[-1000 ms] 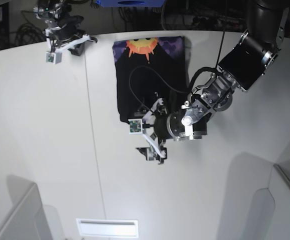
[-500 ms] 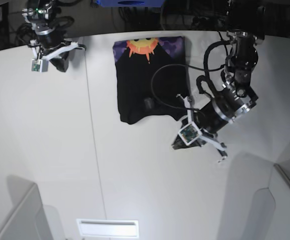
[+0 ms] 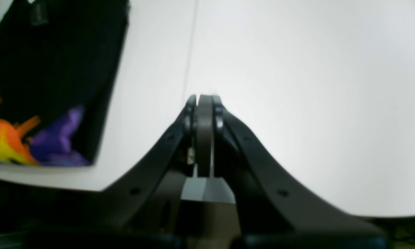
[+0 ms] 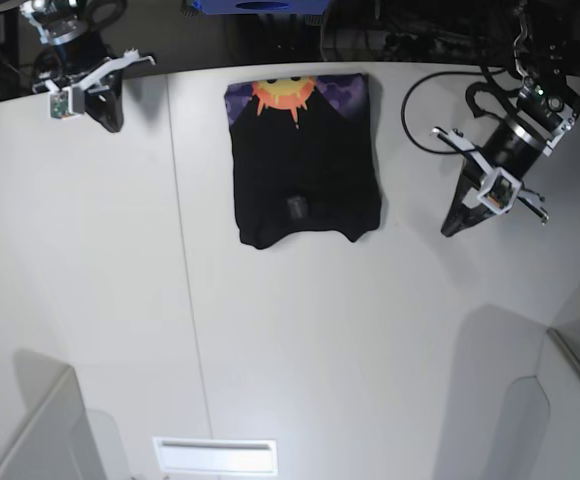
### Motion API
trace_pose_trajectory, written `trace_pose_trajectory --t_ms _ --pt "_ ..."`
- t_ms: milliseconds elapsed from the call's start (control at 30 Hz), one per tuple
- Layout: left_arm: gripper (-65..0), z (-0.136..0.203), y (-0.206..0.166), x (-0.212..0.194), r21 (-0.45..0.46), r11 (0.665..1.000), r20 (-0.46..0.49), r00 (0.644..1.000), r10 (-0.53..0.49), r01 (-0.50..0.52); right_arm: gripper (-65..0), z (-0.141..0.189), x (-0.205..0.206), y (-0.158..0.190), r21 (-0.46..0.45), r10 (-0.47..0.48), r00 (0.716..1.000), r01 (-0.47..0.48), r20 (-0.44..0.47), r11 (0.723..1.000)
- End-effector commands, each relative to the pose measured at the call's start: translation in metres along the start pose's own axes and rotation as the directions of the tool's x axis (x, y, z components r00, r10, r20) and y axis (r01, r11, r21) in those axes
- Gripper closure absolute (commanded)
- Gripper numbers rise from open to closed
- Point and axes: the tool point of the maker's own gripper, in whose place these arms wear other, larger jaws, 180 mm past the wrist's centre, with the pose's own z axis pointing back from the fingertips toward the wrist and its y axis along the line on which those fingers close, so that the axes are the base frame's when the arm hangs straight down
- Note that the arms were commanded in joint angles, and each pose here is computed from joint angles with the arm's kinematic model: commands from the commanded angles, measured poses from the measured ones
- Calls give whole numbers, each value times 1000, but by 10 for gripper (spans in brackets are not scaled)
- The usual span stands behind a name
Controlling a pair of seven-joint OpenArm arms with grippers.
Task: Fold the T-shirt properly
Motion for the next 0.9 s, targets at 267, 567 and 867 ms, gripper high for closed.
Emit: trace_pose_trajectory --t_ms 267,567,867 --pt "0 54 -23 -7 -38 997 55 996 69 -67 0 28 -12 -1 -9 113 994 -113 -8 994" --pt "0 91 -53 -39 -71 981 -24 983 181 -182 0 57 -36 2 2 119 990 -119 -74 993" --pt "0 138 -74 -80 -41 945 -101 942 320 -325 0 86 -85 5 33 289 913 -292 -289 956"
